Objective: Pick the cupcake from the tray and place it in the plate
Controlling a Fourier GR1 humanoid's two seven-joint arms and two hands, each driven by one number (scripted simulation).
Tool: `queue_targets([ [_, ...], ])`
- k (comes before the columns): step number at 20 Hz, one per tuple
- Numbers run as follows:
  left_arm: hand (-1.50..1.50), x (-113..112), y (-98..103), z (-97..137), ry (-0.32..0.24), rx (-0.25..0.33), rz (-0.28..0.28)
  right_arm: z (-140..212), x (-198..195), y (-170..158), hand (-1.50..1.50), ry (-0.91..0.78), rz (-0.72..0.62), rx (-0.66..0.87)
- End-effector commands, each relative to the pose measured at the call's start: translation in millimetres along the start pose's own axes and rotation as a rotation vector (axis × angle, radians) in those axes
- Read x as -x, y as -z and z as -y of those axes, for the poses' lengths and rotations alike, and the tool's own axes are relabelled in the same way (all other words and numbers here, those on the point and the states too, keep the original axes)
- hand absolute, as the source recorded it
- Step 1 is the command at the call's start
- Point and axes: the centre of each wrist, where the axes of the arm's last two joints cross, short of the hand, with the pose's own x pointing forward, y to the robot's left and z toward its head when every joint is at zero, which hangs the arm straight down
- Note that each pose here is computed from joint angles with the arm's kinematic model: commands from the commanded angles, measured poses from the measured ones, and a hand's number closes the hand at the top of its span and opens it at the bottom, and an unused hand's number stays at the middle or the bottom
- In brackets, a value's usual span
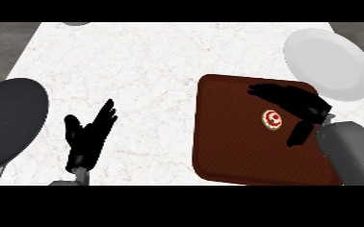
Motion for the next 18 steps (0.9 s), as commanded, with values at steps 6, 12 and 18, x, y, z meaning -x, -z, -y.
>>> queue_targets([
  [6,0.0,0.9,-7.3,0.6,-0.008,0.018,0.005,-20.8,10.2,7.5,1.5,-0.141,0.061,-0.06],
  [12,0.0,-9.1,-3.9,23.9,-0.02,0.004,-0.002,-25.9,9.5,5.9,1.5,-0.179,0.07,-0.013],
  [18,0.0,0.0,-1.0,-2.1,0.003,0.008,0.014,7.4,15.7,38.8,1.5,0.015,-0.438,0.375],
])
